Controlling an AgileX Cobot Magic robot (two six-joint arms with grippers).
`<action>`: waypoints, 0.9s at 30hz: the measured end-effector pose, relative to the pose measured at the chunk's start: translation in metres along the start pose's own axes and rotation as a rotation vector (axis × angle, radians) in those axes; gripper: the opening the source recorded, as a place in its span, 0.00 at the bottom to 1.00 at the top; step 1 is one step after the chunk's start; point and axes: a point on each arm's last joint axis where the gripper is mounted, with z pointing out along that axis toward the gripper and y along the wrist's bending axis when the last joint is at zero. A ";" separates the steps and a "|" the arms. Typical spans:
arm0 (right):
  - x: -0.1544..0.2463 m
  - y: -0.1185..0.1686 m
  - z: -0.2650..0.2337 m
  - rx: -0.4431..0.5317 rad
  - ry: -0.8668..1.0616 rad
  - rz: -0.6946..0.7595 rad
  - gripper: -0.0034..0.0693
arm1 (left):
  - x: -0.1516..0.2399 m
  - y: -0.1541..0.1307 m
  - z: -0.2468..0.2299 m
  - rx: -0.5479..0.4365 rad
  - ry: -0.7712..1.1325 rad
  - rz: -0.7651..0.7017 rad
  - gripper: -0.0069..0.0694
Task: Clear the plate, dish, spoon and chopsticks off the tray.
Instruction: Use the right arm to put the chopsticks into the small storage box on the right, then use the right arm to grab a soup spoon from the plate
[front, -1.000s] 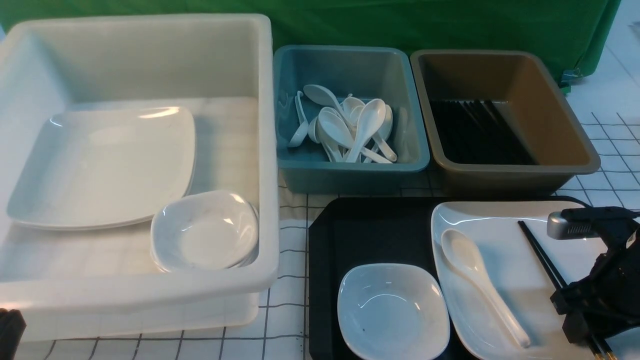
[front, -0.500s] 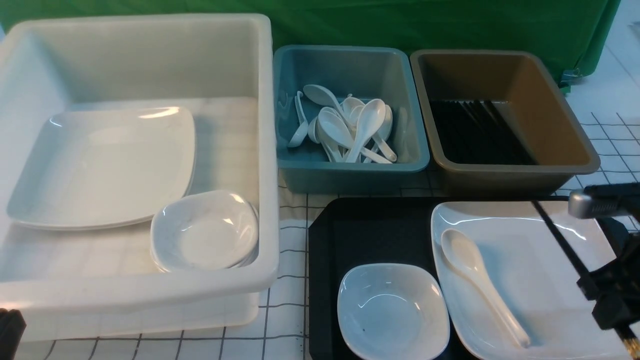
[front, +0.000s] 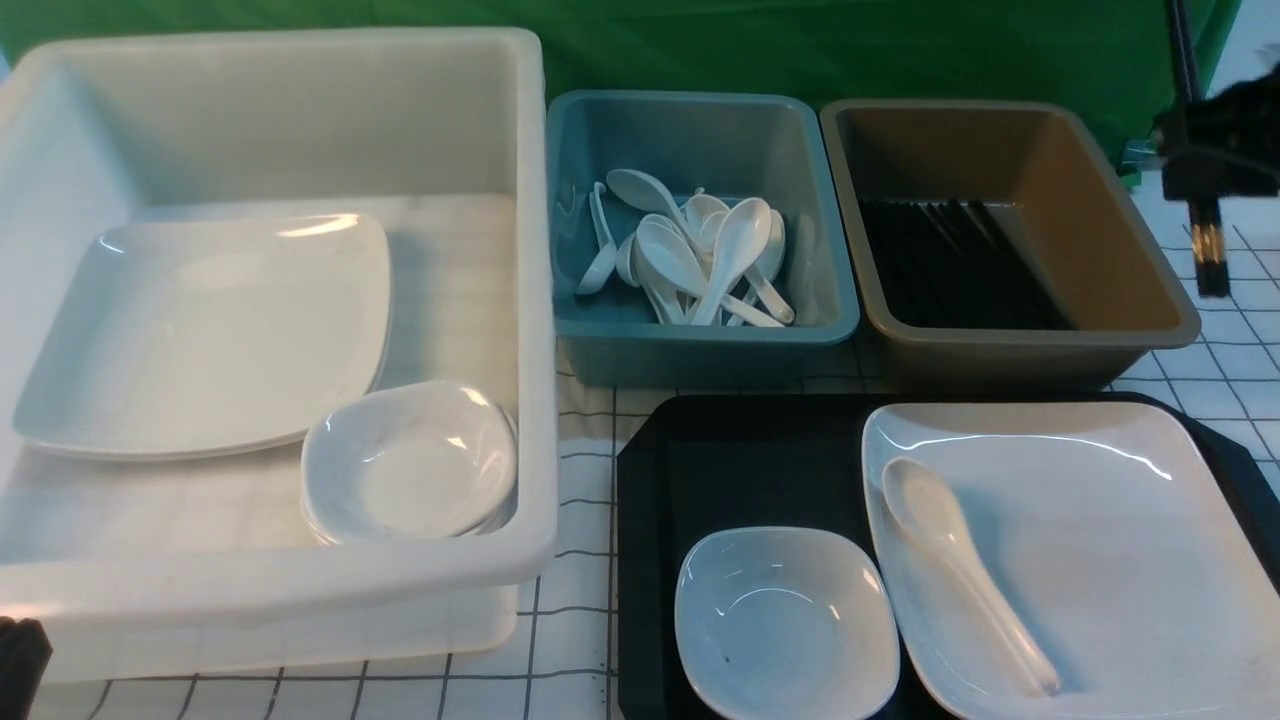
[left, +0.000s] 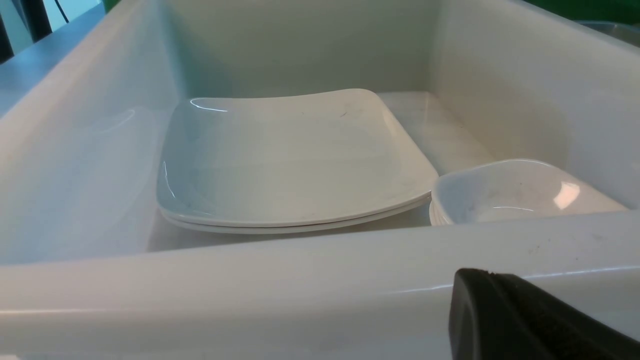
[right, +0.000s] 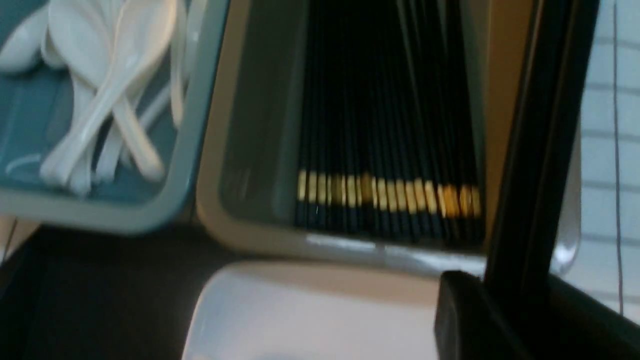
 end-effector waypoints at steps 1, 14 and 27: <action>-0.009 -0.003 0.018 0.009 -0.046 0.005 0.22 | 0.000 0.000 0.000 0.000 0.000 0.000 0.12; 0.015 -0.016 0.137 0.023 0.032 0.048 0.40 | 0.000 0.000 0.000 0.000 0.000 0.000 0.12; -0.004 0.003 0.019 -0.082 0.258 -0.042 0.16 | 0.000 0.000 0.000 0.000 0.000 0.000 0.12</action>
